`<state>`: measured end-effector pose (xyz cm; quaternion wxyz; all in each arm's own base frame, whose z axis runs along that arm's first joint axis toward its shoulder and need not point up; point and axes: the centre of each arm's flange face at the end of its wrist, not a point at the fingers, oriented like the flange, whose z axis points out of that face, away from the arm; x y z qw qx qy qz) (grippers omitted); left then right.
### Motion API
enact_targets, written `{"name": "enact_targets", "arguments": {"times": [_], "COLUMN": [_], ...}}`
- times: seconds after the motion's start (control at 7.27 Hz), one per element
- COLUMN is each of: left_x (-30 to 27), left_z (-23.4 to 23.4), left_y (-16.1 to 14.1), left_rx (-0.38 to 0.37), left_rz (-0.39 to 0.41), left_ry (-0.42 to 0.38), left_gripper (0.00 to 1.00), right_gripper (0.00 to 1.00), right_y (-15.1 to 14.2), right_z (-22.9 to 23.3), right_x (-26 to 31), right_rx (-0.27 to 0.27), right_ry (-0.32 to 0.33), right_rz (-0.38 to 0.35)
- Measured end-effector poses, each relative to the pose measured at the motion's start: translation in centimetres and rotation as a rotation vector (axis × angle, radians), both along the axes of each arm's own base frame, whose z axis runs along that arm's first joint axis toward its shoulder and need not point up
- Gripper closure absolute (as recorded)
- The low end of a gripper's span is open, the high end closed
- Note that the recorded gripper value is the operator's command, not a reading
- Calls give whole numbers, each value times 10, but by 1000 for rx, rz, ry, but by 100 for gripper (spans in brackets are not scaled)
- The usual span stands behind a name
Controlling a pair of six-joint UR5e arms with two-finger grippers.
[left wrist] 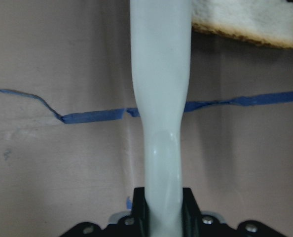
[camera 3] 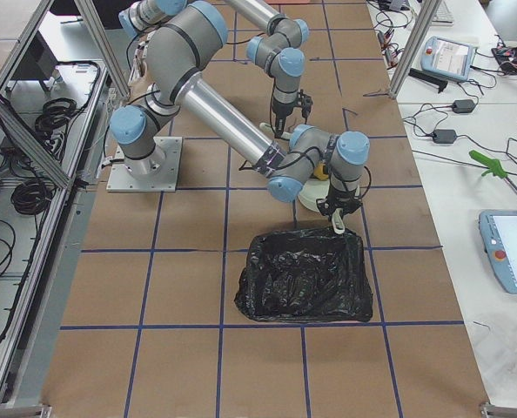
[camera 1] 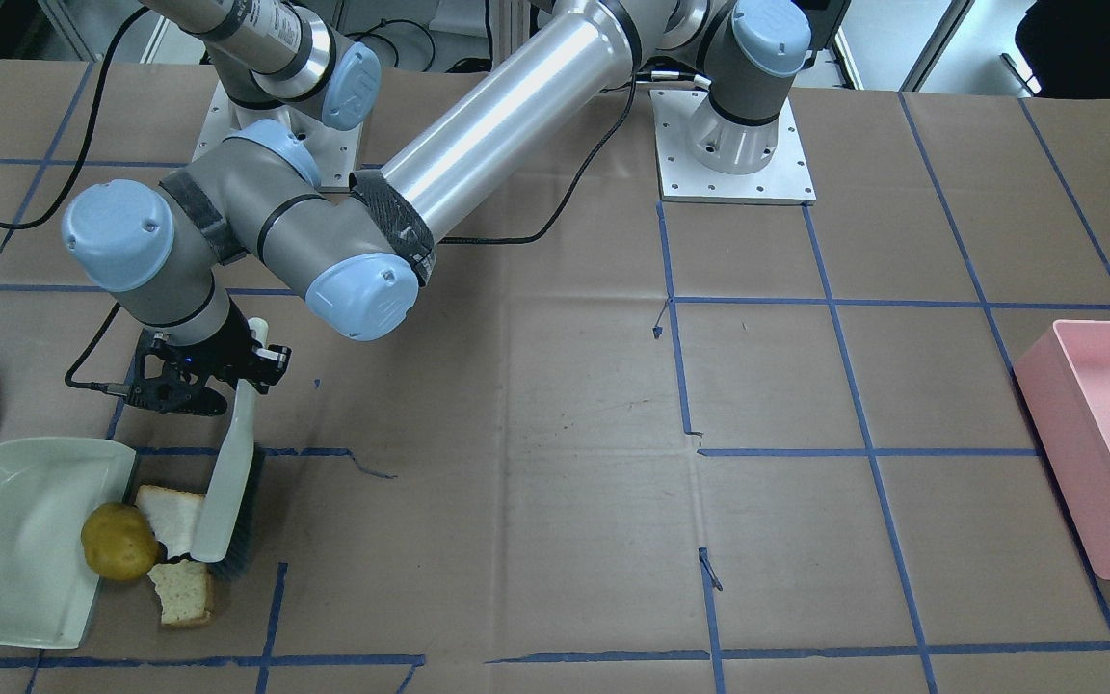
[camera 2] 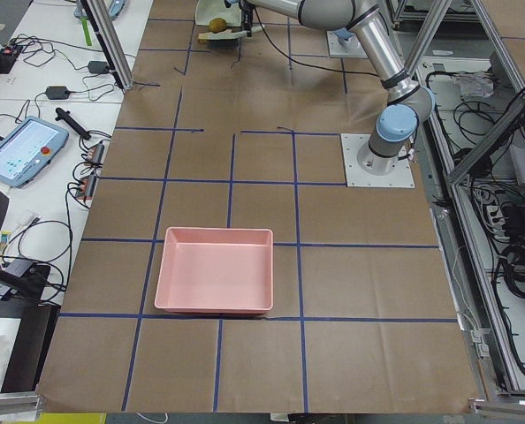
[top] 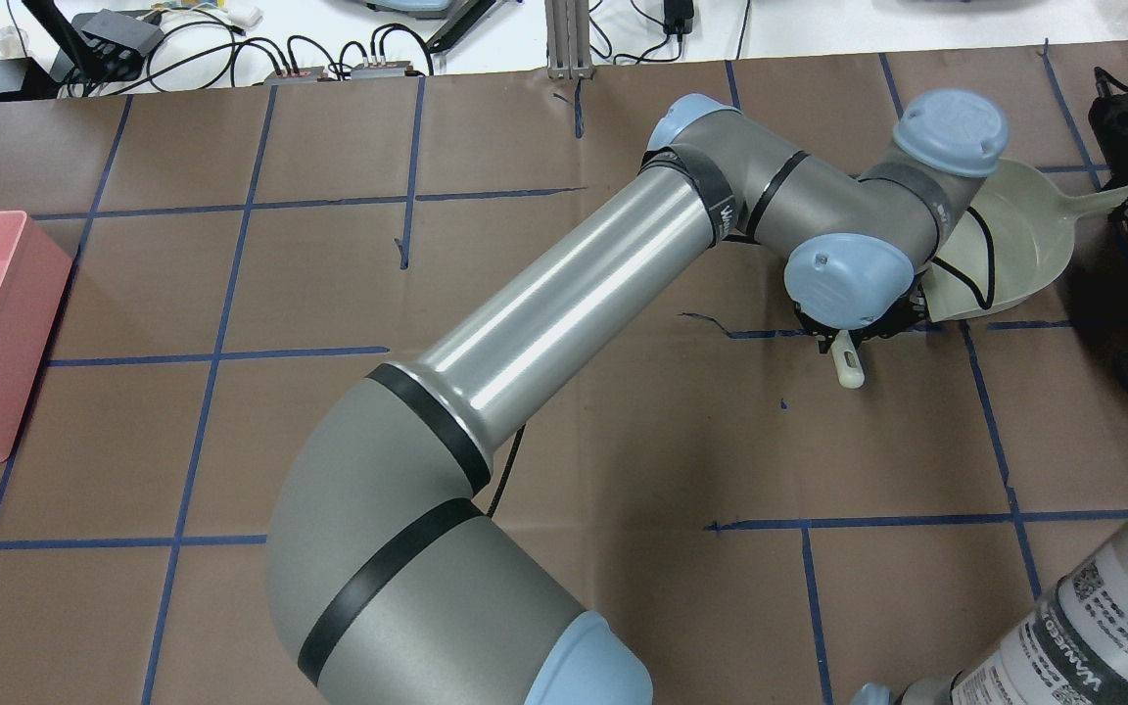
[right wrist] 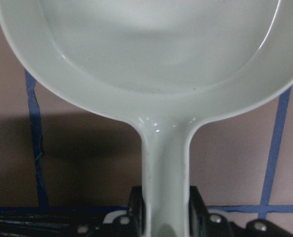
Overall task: Sweep and dump trash in nearest bin
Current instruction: 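Sweep the bread and ball into the dustpan with the left gripper's brush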
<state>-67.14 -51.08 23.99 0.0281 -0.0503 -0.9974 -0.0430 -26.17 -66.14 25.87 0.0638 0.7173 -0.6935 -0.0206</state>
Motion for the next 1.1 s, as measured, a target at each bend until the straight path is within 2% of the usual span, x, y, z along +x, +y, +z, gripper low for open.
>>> {"name": "enact_targets", "arguments": {"times": [0.83, 1.1], "left_x": [-43, -50], "left_z": [5, 12], "left_y": [6, 11], "left_rx": [71, 82], "left_rz": [33, 22], "left_ry": [356, 391], "left_gripper": [100, 100], "right_gripper": [100, 100], "right_y": [0, 0], "right_z": [7, 6], "right_x": [0, 1], "right_rx": [-8, -6], "right_ry": [5, 2], "right_rz": [-1, 0]}}
